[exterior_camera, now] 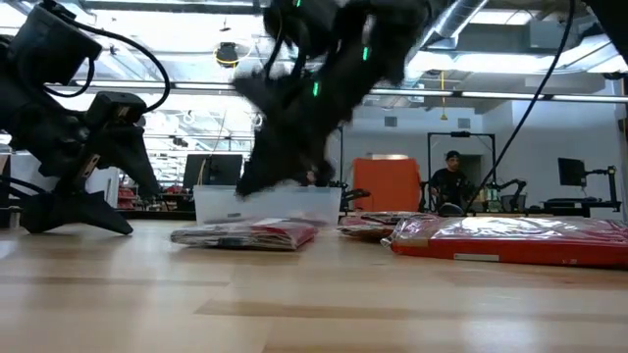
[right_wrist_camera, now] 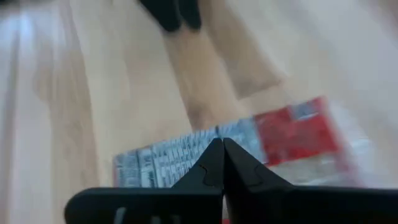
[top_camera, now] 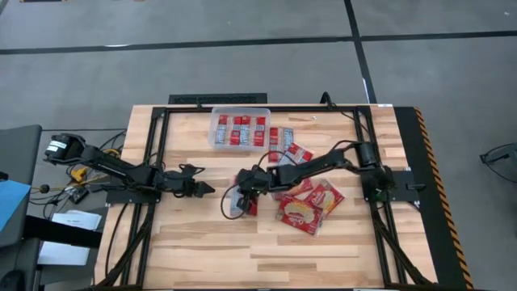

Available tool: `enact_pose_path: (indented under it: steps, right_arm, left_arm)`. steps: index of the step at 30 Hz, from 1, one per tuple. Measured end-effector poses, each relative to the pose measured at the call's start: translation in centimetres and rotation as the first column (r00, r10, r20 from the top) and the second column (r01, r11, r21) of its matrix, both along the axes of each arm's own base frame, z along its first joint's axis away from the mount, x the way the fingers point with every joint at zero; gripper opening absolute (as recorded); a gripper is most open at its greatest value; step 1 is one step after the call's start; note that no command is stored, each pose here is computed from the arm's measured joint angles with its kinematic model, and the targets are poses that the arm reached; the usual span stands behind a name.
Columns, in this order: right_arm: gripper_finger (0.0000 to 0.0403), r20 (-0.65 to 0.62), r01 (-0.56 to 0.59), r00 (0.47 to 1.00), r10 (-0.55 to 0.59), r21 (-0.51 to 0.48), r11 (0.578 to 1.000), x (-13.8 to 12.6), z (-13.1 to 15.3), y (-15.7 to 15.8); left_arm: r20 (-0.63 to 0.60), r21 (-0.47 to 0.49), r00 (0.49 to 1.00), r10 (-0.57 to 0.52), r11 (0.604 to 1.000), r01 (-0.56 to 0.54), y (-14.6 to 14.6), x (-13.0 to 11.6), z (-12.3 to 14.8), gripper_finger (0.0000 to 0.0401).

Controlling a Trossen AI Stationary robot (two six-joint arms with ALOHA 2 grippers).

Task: Sort popcorn bags into baskets
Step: Put the red popcorn bag into the transparent bin

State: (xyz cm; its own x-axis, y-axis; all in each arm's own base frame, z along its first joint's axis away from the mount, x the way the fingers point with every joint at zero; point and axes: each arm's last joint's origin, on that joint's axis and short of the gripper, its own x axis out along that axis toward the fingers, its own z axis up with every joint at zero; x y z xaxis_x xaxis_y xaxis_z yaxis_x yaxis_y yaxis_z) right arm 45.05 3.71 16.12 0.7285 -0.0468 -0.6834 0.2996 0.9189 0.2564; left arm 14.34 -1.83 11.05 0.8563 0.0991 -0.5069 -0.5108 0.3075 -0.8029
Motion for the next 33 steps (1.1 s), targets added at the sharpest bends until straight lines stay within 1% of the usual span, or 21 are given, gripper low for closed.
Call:
enact_pose_path:
  steps: [2,3,6,7,9,11,14,18,19,22,25,31,33]
  right_arm:
    - [0.0020,0.016,0.018,1.000,-0.018,-0.035,0.999,-0.3,2.1,0.5]
    - [0.0020,-0.004,0.020,1.000,-0.020,-0.053,0.998,-0.8,2.8,0.8]
    - [0.0015,-0.065,0.014,0.998,-0.020,-0.097,0.995,-1.7,3.1,1.8]
    - [0.0013,-0.099,0.008,0.995,-0.019,-0.110,0.994,-2.0,2.8,2.1]
    - [0.0012,-0.130,-0.004,0.991,-0.011,-0.117,0.993,-2.4,2.6,2.7]
    - [0.0014,-0.165,-0.007,0.986,-0.012,-0.117,0.993,-2.7,2.4,3.1]
    - [0.0025,-0.197,0.001,0.980,-0.027,-0.131,0.991,-3.0,2.0,3.5]
    - [0.0028,-0.227,0.021,0.972,-0.057,-0.158,0.987,-3.4,1.8,3.5]
    - [0.0025,-0.233,0.021,0.971,-0.058,-0.159,0.987,-3.4,1.8,3.5]
    - [0.0015,-0.227,0.020,0.972,-0.056,-0.158,0.987,-3.4,1.8,3.6]
    - [0.0011,-0.230,0.017,0.972,-0.055,-0.163,0.987,-3.4,1.8,3.6]
    - [0.0028,-0.226,0.021,0.972,-0.059,-0.166,0.986,-3.8,0.8,3.6]
    - [0.0029,-0.200,0.031,0.978,-0.063,-0.161,0.987,-3.7,0.4,3.4]
  left_arm:
    - [0.023,-0.004,1.000,-0.002,1.000,0.002,0.0,0.1,0.2,0.0286]
    - [0.049,-0.012,0.999,-0.008,1.000,0.008,-0.1,0.3,0.4,0.0286]
    - [0.102,-0.016,0.994,-0.027,0.999,0.029,-0.2,1.0,1.6,0.0286]
    - [0.114,0.007,0.993,-0.042,0.999,0.042,-0.3,1.4,2.1,0.0286]
    - [0.166,0.078,0.983,-0.081,0.995,0.069,-0.4,2.4,3.8,0.0286]
    - [0.146,0.112,0.985,-0.091,0.991,0.075,-0.4,2.9,4.3,0.0286]
    - [0.023,0.125,0.996,-0.082,0.989,0.079,0.0,2.7,2.9,0.0286]
    - [-0.033,0.112,0.996,-0.083,0.990,0.086,0.2,3.3,1.8,0.0286]
    - [-0.036,0.110,0.996,-0.086,0.990,0.089,0.2,3.5,1.5,0.0286]
    - [0.006,0.094,0.995,-0.099,0.991,0.098,0.1,4.4,1.1,0.0286]
    - [-0.009,0.077,0.994,-0.108,0.991,0.109,0.0,4.9,0.0,0.0286]
    - [0.047,0.054,0.992,-0.119,0.992,0.117,-0.1,6.0,-0.8,0.0286]
    - [0.058,0.053,0.991,-0.119,0.992,0.116,-0.1,6.0,-0.8,0.0286]
